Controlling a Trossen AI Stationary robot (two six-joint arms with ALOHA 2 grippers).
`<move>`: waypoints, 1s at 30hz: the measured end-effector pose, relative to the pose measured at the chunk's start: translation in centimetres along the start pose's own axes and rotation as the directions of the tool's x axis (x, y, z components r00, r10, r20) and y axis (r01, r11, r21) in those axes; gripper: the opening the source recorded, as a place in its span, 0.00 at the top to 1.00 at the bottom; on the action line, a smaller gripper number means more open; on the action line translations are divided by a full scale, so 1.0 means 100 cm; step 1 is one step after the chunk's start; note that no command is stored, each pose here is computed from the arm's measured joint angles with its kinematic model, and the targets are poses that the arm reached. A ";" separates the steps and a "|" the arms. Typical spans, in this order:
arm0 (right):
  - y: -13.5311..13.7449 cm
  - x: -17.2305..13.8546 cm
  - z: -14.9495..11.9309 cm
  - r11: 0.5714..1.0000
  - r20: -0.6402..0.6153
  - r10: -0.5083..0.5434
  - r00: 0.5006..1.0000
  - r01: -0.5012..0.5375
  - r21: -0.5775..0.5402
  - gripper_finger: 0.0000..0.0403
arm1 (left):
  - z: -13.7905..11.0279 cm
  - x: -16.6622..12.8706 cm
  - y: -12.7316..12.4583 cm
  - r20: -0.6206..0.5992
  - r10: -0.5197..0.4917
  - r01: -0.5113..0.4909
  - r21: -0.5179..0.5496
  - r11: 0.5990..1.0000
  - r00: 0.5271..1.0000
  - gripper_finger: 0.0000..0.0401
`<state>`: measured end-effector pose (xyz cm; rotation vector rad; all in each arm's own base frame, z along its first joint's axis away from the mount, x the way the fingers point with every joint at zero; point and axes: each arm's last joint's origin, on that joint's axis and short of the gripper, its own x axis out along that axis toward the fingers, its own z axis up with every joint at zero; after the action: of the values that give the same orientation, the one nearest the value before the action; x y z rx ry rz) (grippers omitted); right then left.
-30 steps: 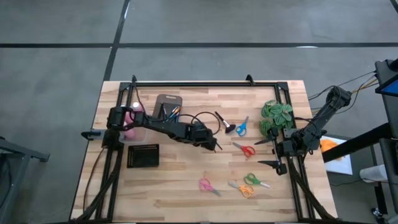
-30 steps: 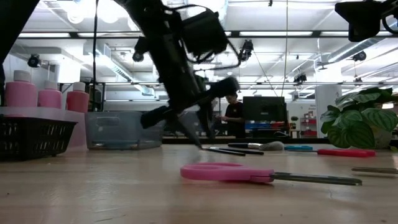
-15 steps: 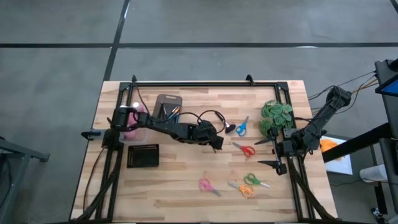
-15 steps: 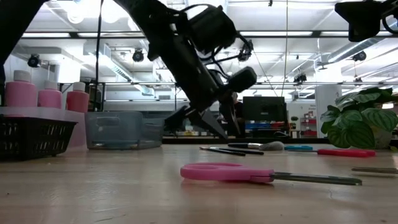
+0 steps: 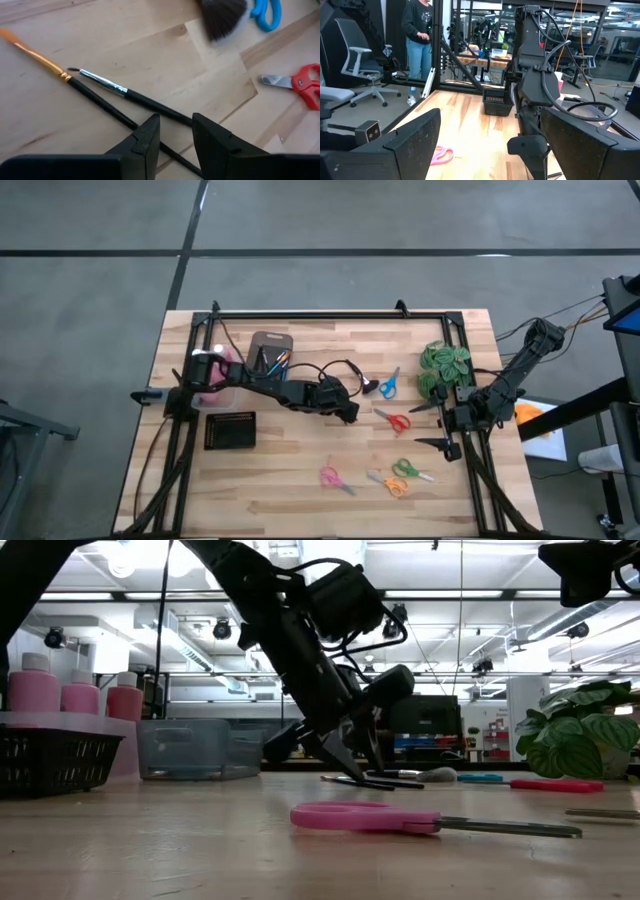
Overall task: Pick & Place Paint Supplies
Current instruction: Put the middle gold brush into the black bin
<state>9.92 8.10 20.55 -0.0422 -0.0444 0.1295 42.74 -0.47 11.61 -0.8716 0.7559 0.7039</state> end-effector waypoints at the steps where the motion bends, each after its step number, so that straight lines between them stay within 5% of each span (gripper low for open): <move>1: 0.000 0.000 0.000 1.000 0.000 0.000 1.000 0.000 -0.001 0.15 | 0.000 0.001 0.000 0.000 0.001 -0.001 0.000 1.000 1.000 0.71; 30: 0.000 0.000 0.000 1.000 0.000 0.000 1.000 0.000 0.000 0.15 | -0.013 -0.024 0.015 -0.312 0.132 -0.118 0.066 0.991 0.941 0.71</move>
<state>9.92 8.10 20.55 -0.0420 -0.0442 0.1295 39.95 -1.42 12.38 -0.9112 1.1191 0.6629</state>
